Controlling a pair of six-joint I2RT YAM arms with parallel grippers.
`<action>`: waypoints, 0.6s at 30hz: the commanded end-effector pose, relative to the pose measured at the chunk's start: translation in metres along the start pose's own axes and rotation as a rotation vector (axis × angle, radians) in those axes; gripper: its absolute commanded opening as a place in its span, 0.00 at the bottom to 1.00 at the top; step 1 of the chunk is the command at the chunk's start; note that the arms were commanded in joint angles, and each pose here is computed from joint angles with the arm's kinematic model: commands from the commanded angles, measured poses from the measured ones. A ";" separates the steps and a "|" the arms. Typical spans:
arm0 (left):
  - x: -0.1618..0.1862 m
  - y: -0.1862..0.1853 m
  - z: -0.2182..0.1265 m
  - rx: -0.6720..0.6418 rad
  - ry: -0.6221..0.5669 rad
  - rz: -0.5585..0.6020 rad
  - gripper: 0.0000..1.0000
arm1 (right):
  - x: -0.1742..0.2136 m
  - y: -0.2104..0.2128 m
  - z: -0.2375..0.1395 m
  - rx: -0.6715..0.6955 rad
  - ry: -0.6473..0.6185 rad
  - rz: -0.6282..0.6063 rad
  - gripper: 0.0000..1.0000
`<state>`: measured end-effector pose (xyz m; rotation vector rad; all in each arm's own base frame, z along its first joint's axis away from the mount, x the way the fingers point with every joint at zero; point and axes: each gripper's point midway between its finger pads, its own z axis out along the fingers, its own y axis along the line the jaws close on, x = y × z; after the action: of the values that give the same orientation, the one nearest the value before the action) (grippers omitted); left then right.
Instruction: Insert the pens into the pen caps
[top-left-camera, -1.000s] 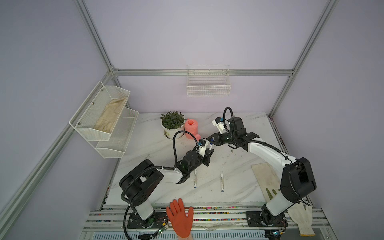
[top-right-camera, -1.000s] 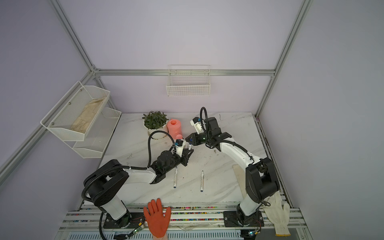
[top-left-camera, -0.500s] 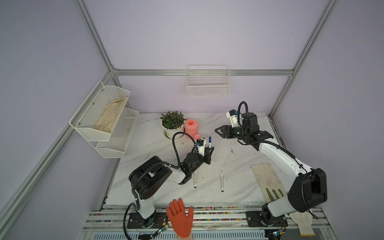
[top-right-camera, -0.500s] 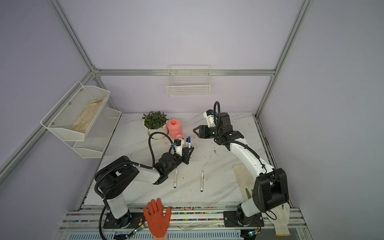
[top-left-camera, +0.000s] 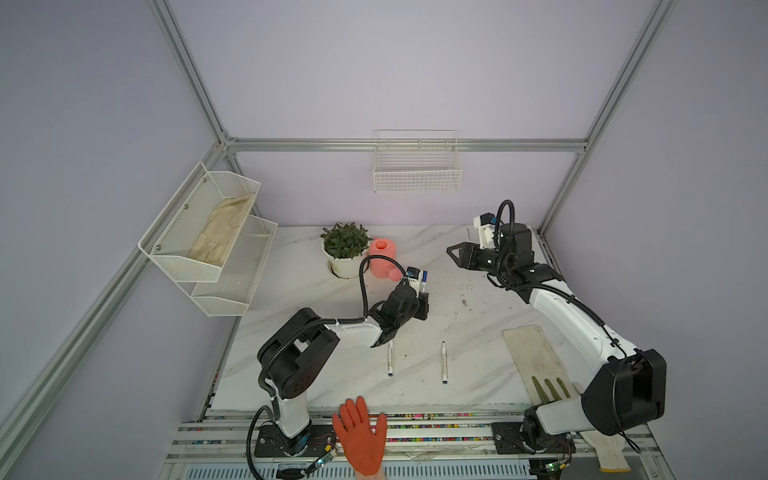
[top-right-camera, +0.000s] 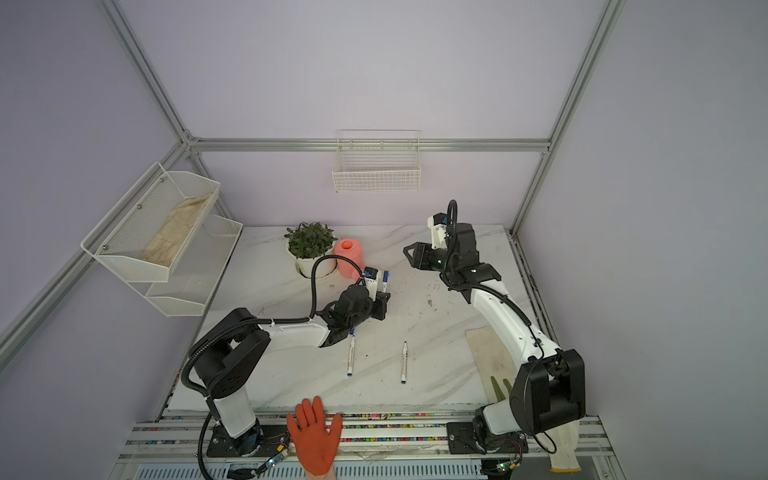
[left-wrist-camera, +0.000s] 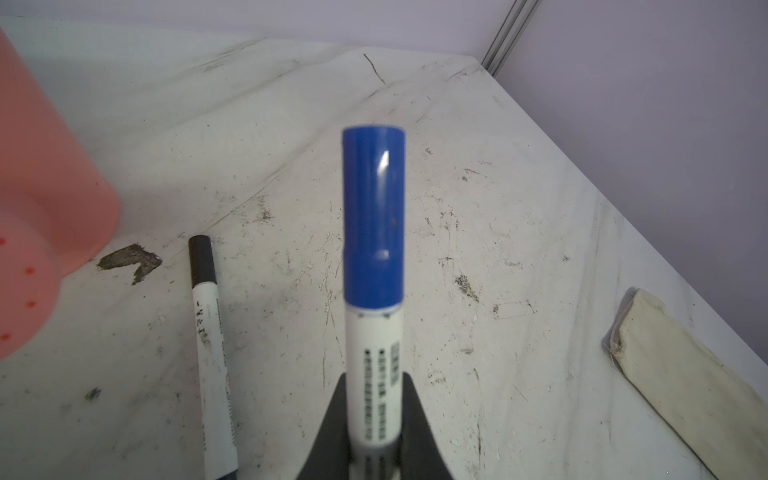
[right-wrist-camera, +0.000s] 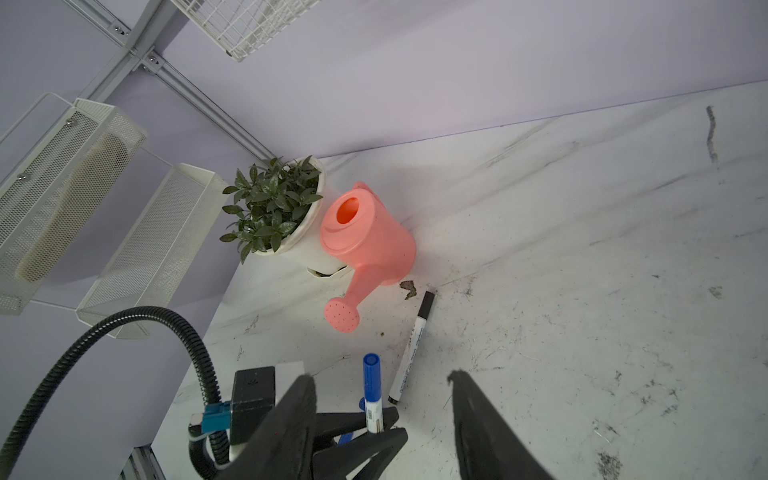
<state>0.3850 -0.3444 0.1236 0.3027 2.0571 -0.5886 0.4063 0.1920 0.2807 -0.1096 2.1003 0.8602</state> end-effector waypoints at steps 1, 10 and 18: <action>-0.011 0.000 0.011 -0.056 0.067 -0.012 0.00 | 0.001 -0.004 -0.001 0.016 0.001 0.016 0.54; 0.008 0.014 0.036 -0.155 0.202 -0.008 0.00 | 0.004 -0.006 0.001 0.019 0.014 0.015 0.51; 0.015 0.027 0.052 -0.240 0.251 0.010 0.19 | 0.007 -0.006 0.001 0.013 0.021 0.013 0.49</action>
<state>0.4045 -0.3423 0.0491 0.3100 2.3888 -0.3173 0.4060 0.1919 0.2788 -0.1081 2.1070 0.8596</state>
